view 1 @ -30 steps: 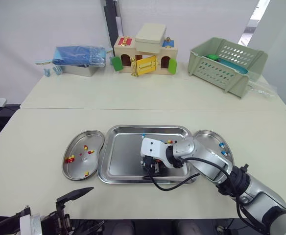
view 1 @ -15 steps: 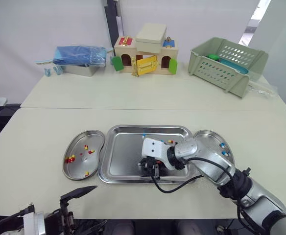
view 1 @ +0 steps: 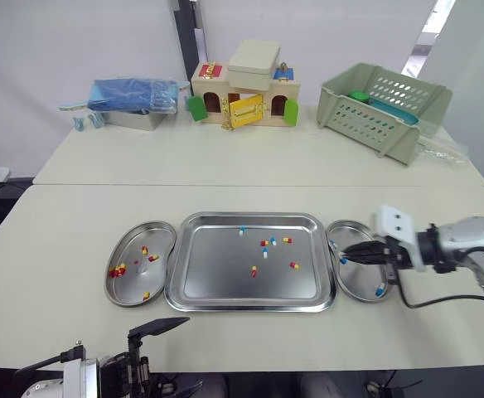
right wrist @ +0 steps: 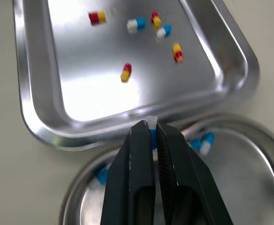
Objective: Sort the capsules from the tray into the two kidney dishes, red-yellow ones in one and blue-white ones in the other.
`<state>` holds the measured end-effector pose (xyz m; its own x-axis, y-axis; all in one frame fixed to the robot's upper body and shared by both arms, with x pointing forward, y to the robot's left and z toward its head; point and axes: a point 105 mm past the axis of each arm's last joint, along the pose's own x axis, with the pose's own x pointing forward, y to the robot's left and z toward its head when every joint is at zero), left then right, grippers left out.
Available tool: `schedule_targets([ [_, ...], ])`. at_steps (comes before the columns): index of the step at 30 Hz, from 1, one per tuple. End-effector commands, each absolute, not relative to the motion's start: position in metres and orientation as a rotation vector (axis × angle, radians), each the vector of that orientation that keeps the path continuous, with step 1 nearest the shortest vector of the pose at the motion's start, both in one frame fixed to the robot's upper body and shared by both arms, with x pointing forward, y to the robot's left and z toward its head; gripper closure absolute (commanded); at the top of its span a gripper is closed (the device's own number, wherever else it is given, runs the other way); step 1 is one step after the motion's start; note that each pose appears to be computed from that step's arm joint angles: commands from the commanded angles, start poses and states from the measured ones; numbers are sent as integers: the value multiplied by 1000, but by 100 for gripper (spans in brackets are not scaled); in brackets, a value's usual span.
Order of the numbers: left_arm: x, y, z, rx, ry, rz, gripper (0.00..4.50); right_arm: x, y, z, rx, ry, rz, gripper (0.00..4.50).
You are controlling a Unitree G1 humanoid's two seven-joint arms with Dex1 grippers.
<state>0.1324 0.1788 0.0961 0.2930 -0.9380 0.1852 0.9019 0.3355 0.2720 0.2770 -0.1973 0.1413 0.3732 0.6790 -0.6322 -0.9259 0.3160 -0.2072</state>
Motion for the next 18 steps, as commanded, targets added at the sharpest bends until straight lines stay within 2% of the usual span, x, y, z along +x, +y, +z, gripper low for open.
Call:
schedule_targets([
  [1,132,176,99,129,-366,-1259,0,275,-209,148,-642,465,1092,449],
  [18,138,180,97,133,-355,-1223,0,274,-223,136,-652,516,1075,449],
])
